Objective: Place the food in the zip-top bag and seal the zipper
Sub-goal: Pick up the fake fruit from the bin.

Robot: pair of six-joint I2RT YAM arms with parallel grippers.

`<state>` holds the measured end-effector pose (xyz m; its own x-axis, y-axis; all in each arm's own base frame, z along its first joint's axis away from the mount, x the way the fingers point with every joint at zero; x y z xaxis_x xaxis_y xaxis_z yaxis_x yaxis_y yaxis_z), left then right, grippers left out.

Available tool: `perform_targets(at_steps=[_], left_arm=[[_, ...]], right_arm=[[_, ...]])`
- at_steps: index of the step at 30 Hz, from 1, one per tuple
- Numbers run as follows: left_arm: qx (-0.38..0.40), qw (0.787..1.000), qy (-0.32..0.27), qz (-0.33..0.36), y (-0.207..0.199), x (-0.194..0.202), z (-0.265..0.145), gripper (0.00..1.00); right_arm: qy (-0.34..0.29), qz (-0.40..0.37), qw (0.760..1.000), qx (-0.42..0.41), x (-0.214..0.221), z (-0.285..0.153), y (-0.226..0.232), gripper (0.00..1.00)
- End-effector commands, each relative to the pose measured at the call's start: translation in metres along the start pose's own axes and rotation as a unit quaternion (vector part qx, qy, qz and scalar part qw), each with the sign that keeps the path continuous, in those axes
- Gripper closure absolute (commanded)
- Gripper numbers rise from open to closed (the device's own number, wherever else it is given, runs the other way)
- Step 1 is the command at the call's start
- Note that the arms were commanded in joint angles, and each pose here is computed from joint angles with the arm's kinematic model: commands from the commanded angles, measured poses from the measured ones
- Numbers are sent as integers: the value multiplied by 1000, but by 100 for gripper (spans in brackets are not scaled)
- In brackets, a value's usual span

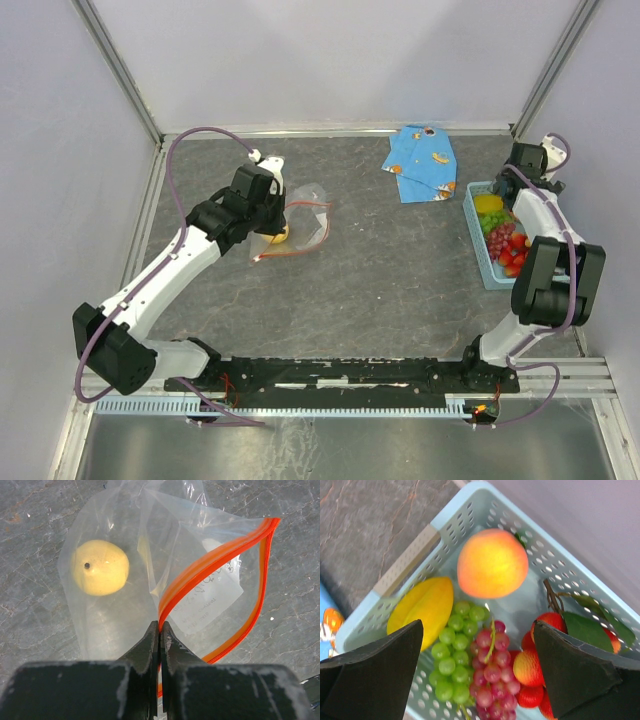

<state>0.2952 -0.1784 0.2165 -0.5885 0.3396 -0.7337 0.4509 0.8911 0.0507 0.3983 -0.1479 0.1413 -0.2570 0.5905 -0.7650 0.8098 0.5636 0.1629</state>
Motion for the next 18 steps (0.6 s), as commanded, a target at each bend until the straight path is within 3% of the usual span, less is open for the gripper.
perform_targets(at_steps=[1,18], left_arm=[[-9,999,-31,20,5,-13,-2,97],[-5,1000,-10,25,3,-4,14,97]], right_arm=[[-46,65,997,-2,-36,21,17,1],[-19,112,991,70,-10,93,-13,1]])
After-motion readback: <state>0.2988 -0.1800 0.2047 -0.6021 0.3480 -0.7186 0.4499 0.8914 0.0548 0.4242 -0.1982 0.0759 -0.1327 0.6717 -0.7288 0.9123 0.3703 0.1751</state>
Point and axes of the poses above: each gripper's point midway between its finger pads, its own z axis out along the fingers, its own y axis along the line the jaws close on, x = y × z, the point moved 1 cm from there along -z, back along the fingers, and after that the axes turned 15 degrees about z, right-handed, at the moved point
